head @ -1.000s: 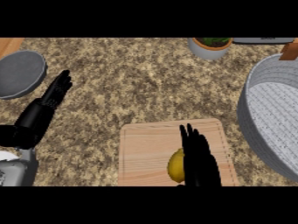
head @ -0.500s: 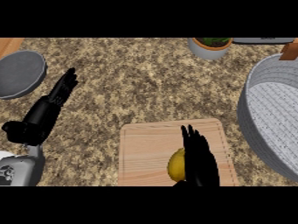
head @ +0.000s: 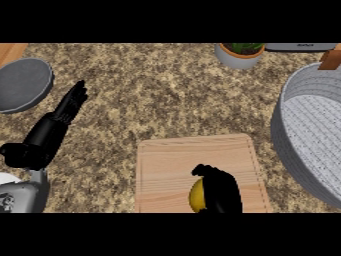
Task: Pick the lemon from the cutting board and place it in the basket
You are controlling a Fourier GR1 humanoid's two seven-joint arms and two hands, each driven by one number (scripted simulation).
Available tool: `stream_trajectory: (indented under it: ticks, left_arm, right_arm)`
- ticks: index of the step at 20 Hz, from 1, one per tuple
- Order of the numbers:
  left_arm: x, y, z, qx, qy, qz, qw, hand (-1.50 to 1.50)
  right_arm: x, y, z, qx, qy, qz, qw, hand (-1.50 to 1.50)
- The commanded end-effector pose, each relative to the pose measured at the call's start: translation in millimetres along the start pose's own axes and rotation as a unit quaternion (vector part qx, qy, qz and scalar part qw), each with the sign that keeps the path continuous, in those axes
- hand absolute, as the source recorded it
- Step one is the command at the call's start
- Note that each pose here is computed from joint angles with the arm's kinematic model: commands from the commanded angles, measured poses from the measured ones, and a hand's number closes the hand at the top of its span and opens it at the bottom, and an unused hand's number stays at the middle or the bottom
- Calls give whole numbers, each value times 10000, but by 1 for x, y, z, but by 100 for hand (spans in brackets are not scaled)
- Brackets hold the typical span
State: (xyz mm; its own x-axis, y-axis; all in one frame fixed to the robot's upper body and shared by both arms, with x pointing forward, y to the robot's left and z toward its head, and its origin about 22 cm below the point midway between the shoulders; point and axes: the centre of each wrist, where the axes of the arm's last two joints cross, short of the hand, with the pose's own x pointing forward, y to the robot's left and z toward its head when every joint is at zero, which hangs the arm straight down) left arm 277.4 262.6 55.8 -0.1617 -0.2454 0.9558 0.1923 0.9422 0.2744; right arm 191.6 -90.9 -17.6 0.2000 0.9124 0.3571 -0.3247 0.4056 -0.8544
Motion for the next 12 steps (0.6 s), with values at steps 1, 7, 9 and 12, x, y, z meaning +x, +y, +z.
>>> stream_trajectory:
  ticks: [1,7,9,12]
  left_arm:
    - [4,8,27,-77,8,-28,10000,0]
    - [2,1,6,-16,-65,46,10000,0]
    - [9,6,4,82,-72,7,9999,0]
    - [9,11,4,144,29,-57,9999,0]
  right_arm:
    - [0,17,-10,77,-34,155,9998,150]
    - [-3,6,0,-28,-442,945,9945,150]
    - [-49,18,37,352,-1030,1218,9866,150]
    - [-100,18,69,762,-1904,1625,9652,150]
